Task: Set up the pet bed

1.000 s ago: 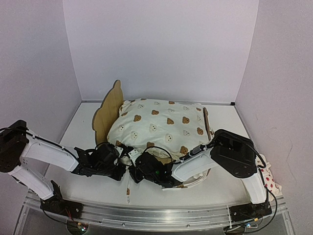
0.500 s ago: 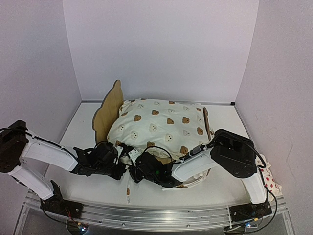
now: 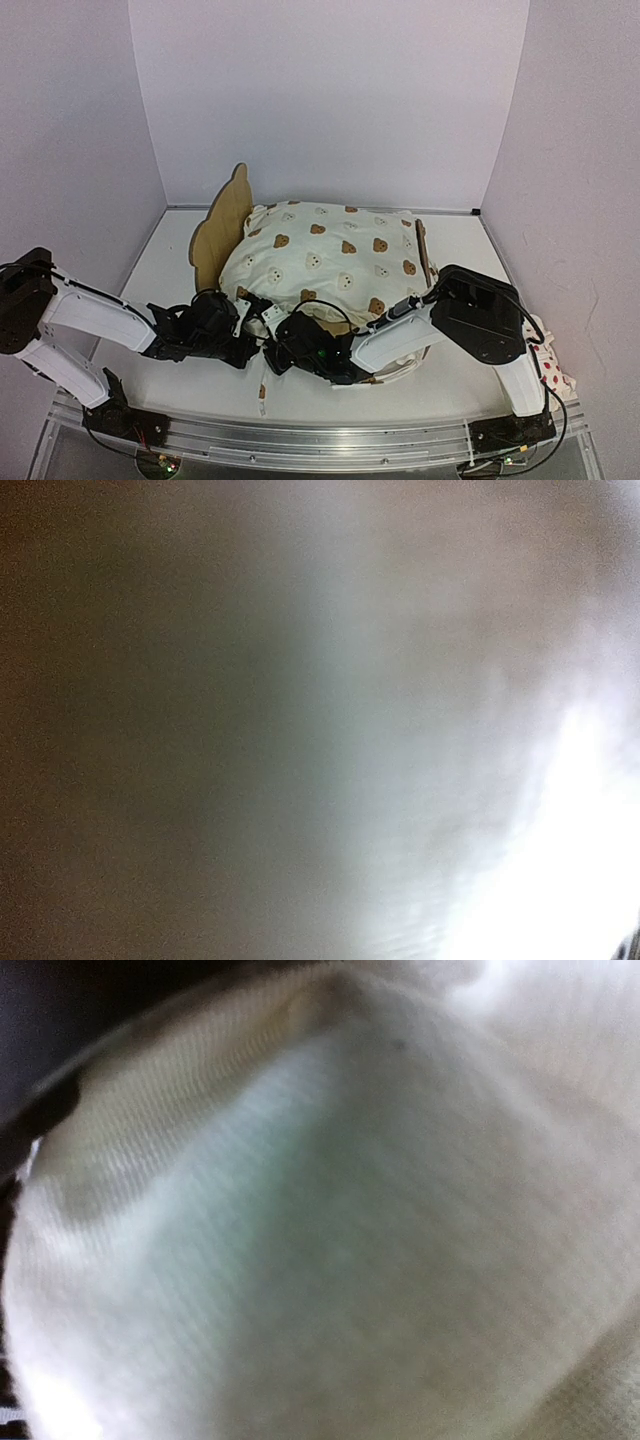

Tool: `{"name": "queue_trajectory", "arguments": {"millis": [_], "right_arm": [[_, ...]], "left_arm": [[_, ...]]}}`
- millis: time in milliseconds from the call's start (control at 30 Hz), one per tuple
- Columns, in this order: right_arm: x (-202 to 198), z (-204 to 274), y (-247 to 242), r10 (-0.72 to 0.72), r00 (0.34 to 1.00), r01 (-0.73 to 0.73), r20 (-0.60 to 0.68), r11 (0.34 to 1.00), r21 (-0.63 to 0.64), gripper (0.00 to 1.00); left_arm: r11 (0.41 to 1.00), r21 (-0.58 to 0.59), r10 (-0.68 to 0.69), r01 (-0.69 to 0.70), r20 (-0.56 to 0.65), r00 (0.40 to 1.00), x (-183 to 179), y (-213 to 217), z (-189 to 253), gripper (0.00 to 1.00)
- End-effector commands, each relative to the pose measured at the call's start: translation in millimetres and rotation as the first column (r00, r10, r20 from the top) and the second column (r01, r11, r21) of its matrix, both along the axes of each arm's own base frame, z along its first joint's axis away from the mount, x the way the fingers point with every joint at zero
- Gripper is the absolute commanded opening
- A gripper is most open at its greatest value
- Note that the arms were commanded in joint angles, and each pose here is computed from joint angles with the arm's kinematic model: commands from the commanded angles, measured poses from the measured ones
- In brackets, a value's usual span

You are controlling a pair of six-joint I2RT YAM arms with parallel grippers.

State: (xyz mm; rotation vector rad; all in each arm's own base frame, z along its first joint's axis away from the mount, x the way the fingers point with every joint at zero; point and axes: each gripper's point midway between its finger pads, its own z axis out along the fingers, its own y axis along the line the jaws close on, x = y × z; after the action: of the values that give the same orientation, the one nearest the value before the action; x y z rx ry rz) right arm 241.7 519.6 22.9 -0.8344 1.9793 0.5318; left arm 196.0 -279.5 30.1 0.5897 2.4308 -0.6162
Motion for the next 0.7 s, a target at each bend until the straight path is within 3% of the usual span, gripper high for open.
{"name": "queue_trajectory", "arguments": {"millis": [0, 233, 667], "right_arm": [[-10, -8, -4, 0.067, 0.998, -0.069, -0.021, 0.996, -0.063, 0.0], [-14, 8, -3, 0.077, 0.997, -0.077, -0.011, 0.996, -0.036, 0.0], [-10, 24, -15, 0.017, 1.0, -0.016, 0.025, 0.999, -0.03, 0.0]], "left_arm": [[0.951, -0.214, -0.182, 0.225, 0.202, 0.962, -6, -54, 73, 0.0], [0.957, -0.219, -0.148, 0.191, 0.199, 0.969, -6, -46, 79, 0.02], [0.981, -0.188, -0.032, 0.058, 0.137, 0.99, -5, -17, 79, 0.33]]}}
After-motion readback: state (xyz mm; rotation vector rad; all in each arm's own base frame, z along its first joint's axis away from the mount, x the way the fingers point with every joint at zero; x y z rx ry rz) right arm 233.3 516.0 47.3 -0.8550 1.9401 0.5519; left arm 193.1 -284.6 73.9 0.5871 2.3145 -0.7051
